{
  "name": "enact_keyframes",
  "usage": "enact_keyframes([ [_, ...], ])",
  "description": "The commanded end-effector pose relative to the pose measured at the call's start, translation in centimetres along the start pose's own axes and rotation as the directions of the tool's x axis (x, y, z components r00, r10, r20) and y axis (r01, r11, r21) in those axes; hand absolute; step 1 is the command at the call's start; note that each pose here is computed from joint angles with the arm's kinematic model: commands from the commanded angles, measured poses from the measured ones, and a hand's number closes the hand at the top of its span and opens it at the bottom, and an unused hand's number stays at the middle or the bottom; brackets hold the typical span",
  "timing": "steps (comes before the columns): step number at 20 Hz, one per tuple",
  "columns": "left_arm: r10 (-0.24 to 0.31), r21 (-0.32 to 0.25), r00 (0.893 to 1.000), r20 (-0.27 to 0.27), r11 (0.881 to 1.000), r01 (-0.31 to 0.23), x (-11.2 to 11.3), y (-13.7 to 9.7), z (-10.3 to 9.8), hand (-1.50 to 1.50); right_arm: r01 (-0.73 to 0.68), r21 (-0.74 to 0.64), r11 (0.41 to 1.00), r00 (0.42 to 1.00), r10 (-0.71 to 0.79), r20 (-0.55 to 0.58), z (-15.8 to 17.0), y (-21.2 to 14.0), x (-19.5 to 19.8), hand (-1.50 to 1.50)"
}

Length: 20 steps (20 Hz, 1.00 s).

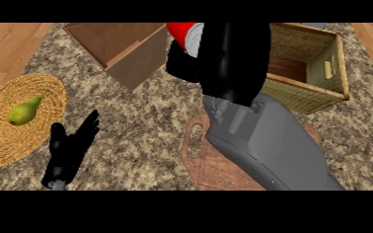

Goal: Pick the can from the cutting board and place it in the basket

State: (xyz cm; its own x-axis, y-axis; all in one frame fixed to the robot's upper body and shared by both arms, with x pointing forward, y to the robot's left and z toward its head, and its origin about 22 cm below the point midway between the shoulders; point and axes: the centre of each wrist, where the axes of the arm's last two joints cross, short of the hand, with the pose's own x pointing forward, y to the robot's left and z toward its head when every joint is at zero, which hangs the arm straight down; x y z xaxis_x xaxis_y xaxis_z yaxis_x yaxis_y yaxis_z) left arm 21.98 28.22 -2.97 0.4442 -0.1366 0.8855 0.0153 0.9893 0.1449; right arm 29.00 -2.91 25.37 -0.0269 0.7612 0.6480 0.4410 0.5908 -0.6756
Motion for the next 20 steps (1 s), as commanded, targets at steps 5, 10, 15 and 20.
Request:
enact_keyframes([
  [5,0.001,0.014,0.995,-0.102,1.000,0.001,-3.1,0.1,1.5,0.00,0.056,-0.179,0.982,0.967,-0.098,-0.235,-3.9,-4.7,6.5,1.50],
  [10,0.015,0.041,0.995,-0.103,0.999,-0.011,-2.8,1.3,1.1,0.00,0.031,-0.195,0.980,0.958,-0.085,-0.275,-6.3,-6.5,7.9,1.50],
  [15,0.030,0.046,0.995,-0.090,0.999,-0.026,-2.8,0.0,1.0,0.00,0.015,-0.185,0.983,0.948,-0.073,-0.311,-10.0,-6.6,6.6,1.50],
  [20,0.015,0.047,0.995,-0.098,0.999,-0.011,-3.0,1.5,2.4,0.00,-0.063,-0.161,0.985,0.942,0.006,-0.335,-13.5,-5.8,2.6,1.50],
])
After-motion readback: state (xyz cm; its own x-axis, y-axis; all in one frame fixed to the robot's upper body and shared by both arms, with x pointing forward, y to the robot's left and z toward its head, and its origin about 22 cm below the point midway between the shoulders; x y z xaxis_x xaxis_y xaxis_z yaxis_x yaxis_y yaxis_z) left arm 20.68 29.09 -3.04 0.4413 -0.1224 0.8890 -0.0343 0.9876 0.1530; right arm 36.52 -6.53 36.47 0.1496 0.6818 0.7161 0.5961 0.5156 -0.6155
